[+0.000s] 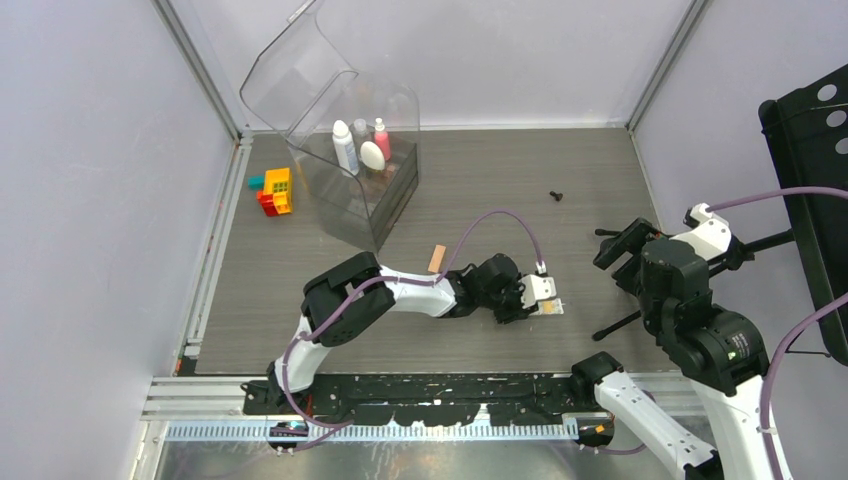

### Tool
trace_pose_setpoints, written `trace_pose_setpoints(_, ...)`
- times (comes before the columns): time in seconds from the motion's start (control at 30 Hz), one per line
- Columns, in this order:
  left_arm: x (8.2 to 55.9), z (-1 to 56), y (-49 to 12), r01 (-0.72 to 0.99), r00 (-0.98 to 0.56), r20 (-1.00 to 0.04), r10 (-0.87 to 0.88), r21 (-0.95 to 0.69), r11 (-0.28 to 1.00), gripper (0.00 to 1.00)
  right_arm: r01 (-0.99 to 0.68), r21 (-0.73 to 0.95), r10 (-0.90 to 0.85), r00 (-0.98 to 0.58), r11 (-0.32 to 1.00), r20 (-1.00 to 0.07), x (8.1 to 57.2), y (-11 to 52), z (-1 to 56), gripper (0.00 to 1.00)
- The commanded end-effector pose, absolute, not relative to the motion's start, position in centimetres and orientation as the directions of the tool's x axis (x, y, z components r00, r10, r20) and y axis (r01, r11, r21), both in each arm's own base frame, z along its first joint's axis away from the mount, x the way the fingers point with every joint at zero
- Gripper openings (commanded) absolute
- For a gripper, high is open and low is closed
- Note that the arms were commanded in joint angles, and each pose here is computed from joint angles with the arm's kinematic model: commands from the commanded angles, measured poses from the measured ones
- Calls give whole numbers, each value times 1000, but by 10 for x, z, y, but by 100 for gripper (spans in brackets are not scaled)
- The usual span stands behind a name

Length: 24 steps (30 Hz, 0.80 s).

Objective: Organize the makeup
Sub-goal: Pick up the makeup from the center of the board.

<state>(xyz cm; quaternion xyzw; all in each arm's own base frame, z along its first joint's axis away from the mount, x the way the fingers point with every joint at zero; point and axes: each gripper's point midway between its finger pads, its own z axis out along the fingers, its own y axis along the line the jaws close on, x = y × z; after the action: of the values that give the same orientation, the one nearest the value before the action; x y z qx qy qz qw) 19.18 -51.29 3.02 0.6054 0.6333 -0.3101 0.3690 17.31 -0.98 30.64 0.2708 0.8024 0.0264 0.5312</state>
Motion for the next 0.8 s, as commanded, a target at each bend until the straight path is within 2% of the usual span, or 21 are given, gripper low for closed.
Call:
trace_pose_setpoints(0.0,194,26,-505,993,25,-823,567,85,80,32,406,352,475,-257,843,-841,176,-11,310,81)
trace_pose_setpoints(0.2,192,27,-500,994,10,-821,571,73,87,23,400,359,482,-265,843,-835,179,-7,306,81)
trace_pose_setpoints(0.4,195,42,-489,985,-11,-836,549,86,150,23,402,363,486,-265,841,-833,178,-7,304,81)
trace_pose_setpoints(0.6,203,83,-466,960,-26,-870,492,116,255,23,391,394,510,-257,832,-821,182,-2,301,81)
trace_pose_setpoints(0.77,207,119,-442,930,-31,-905,425,131,345,23,303,450,529,-274,840,-803,191,19,299,81)
